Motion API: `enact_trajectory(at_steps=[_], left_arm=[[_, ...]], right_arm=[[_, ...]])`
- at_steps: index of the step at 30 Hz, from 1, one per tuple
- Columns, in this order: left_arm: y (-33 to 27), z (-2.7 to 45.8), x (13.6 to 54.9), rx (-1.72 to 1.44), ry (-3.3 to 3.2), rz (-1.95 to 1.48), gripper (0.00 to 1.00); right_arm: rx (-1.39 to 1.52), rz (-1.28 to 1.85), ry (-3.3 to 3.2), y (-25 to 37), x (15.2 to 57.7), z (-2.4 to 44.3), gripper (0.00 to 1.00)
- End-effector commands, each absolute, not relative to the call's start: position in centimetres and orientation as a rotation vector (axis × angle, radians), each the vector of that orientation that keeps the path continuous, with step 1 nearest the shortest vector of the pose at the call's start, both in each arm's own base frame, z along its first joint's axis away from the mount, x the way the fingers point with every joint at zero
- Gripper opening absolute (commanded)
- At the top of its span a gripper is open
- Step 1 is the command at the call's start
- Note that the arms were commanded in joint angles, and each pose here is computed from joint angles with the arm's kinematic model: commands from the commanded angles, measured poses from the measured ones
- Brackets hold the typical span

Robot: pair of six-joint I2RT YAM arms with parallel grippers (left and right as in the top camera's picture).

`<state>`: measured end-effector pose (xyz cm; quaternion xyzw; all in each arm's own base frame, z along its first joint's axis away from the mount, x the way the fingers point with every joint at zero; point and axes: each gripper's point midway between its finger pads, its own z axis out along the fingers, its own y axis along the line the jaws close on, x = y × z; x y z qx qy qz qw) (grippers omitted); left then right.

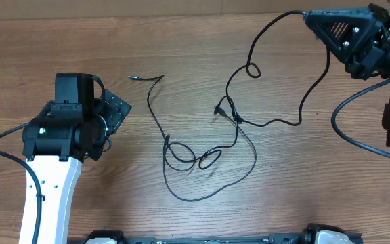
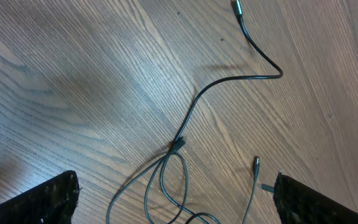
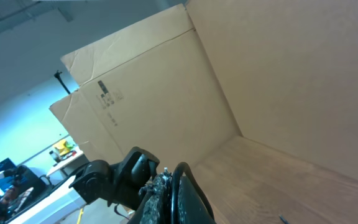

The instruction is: Untangle cables

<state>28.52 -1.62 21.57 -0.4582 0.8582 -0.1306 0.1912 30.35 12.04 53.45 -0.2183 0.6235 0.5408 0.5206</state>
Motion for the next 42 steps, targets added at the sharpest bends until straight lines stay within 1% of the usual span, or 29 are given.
enact_trajectory(at_steps=[1,7,10,14,17,26,33,42], left_arm=[[-1.2,22.5,28.7,-1.278,2.375,-0.367,1.00],[-1.3,22.7,29.0,-1.271,2.361,-0.377,1.00],[-1.5,22.4,28.5,-1.278,2.387,-0.380,1.00],[-3.3,22.6,28.3,-1.248,2.441,-0.506,1.00],[-4.5,22.9,28.5,-1.126,2.489,-0.583,1.00],[-7.1,23.1,28.0,-0.853,2.597,-0.625,1.00],[-11.4,22.9,28.2,-0.649,2.651,-0.672,1.00],[-18.2,20.8,28.4,-0.402,2.758,-0.760,1.00]], right_arm=[[-0.565,1.291,1.467,12.7,29.3,54.5,0.04],[-0.574,1.286,1.488,13.0,29.6,53.6,0.04],[-0.557,1.299,1.510,13.0,29.9,53.2,0.04],[-0.552,1.302,1.515,13.0,30.2,53.0,0.04],[-0.546,1.307,1.521,12.9,30.6,52.8,0.04],[-0.513,1.334,1.558,12.7,32.6,51.3,0.04],[-0.529,1.363,1.566,13.6,32.8,51.0,0.04],[-0.560,1.390,1.558,15.2,32.3,51.0,0.04]])
